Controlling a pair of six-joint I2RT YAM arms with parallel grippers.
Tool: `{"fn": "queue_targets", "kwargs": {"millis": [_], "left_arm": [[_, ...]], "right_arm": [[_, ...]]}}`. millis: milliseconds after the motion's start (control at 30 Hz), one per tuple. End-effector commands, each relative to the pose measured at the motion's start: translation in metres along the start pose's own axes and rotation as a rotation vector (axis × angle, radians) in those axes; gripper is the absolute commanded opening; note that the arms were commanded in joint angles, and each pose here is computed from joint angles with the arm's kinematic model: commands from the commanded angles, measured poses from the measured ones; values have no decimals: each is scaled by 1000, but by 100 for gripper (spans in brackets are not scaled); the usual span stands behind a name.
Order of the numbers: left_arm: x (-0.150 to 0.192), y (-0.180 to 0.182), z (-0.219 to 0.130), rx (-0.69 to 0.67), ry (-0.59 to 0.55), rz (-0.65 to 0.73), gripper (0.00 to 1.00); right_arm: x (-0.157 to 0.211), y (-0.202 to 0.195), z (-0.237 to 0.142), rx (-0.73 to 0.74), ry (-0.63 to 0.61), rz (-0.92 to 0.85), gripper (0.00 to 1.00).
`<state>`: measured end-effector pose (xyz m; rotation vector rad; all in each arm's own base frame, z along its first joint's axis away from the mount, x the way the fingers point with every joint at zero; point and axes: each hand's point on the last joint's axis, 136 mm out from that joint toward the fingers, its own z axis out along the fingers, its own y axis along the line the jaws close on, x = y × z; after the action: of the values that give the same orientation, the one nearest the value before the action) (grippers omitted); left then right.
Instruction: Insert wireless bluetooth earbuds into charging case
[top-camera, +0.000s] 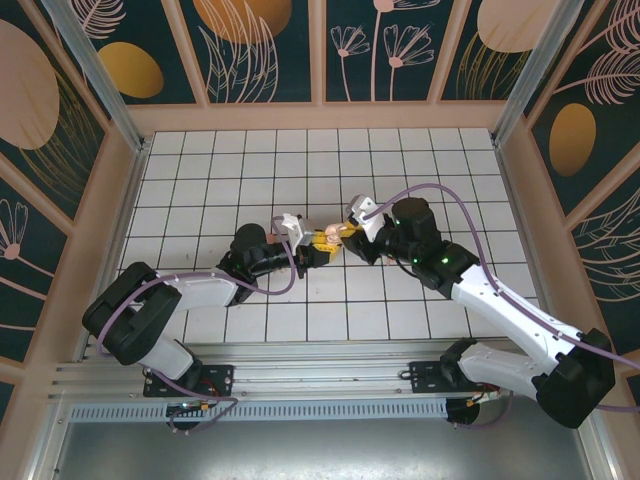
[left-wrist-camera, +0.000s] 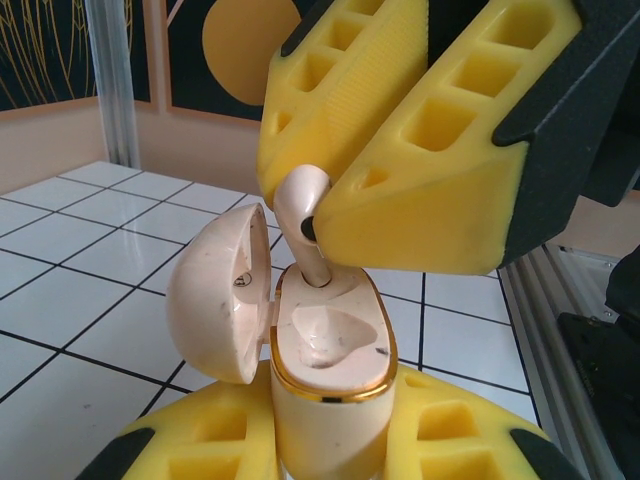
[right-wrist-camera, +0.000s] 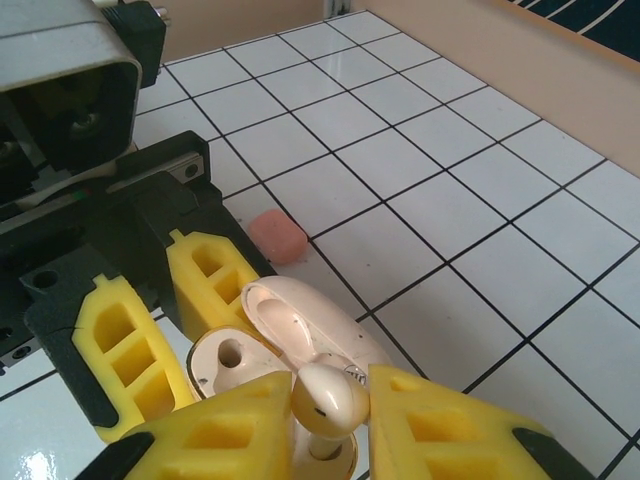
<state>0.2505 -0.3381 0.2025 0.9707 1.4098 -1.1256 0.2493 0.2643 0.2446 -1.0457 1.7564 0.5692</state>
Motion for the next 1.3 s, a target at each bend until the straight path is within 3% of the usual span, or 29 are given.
{"fn": "queue_targets", "kwargs": {"millis": [0,400,1100,1267], "left_arm": [[-41,-5,-2,2,-110,99,15],[-39,-6,-2,3,-104,107,15],[-25,-3,-3,-12,-55,116,15],[-23,-3,-3,-12,-50,118,15]], "right_arm": [[20,22,1,-104,67,8,25],[16,27,-3,-141,59,-1,29],[-28,18,-27,-154,-100,55,50],[-39,14,-35,-160,-144,74,51]]}}
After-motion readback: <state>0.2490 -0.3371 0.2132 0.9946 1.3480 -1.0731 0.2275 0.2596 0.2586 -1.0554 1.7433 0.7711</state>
